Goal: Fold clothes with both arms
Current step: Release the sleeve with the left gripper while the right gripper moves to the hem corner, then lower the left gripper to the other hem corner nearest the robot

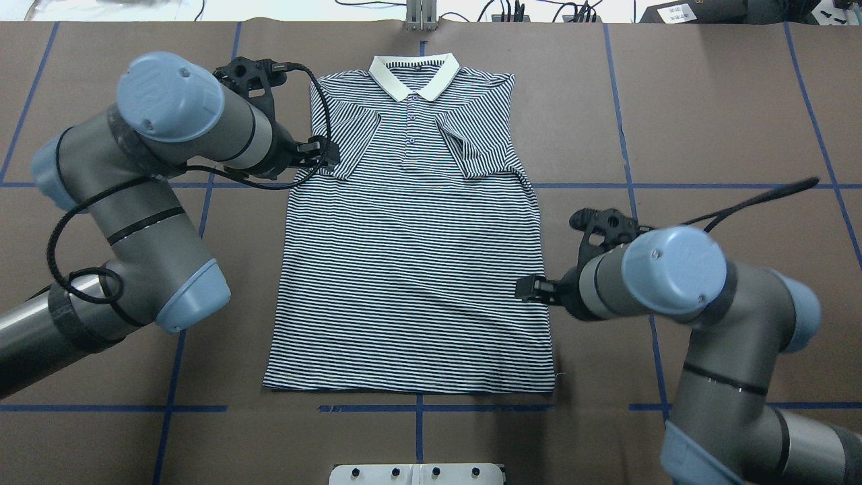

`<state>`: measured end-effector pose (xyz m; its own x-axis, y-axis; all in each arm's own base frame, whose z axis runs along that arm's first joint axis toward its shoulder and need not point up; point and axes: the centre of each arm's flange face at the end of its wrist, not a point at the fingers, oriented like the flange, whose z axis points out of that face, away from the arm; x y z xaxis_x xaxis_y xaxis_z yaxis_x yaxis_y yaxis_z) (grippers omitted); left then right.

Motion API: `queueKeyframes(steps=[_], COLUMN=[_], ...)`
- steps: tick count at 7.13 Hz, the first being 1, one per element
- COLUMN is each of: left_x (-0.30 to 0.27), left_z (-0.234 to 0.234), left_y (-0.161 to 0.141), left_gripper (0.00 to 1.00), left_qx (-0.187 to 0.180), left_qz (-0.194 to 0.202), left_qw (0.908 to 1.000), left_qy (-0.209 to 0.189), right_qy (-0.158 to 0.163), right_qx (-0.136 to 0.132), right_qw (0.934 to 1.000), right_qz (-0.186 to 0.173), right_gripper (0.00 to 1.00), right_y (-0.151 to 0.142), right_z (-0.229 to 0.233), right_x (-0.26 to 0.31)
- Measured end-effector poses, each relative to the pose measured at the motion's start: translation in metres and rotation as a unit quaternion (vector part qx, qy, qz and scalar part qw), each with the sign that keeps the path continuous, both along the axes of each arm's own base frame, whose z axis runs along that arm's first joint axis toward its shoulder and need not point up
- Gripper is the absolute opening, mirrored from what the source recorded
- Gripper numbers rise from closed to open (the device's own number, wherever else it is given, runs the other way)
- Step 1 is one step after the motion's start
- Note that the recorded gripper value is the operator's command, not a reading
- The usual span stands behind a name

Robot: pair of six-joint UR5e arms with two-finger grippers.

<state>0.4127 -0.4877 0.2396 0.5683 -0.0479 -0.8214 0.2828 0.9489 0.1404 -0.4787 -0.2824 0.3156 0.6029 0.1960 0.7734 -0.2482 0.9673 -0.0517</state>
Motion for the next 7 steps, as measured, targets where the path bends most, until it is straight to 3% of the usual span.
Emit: queueKeyframes(steps=[2, 7], left_x=[-0.003, 0.000], left_z=[0.005, 0.003], left_y=[0.006, 0.009], left_gripper=[1.00, 1.00], left_qx=[0.002, 0.001], left_qz=[-0.002, -0.001], left_qw=[1.0000, 1.0000], left_qy=[-0.004, -0.002], right_qy=[0.025, 0.042], right_qx=[0.003, -0.005], right_qw=[0.9997, 0.9991], right_qz=[0.003, -0.007], right_gripper=[1.00, 0.94], right_y=[0.036, 0.045], right_z=[0.010, 0.024], right_x=[-0.022, -0.029])
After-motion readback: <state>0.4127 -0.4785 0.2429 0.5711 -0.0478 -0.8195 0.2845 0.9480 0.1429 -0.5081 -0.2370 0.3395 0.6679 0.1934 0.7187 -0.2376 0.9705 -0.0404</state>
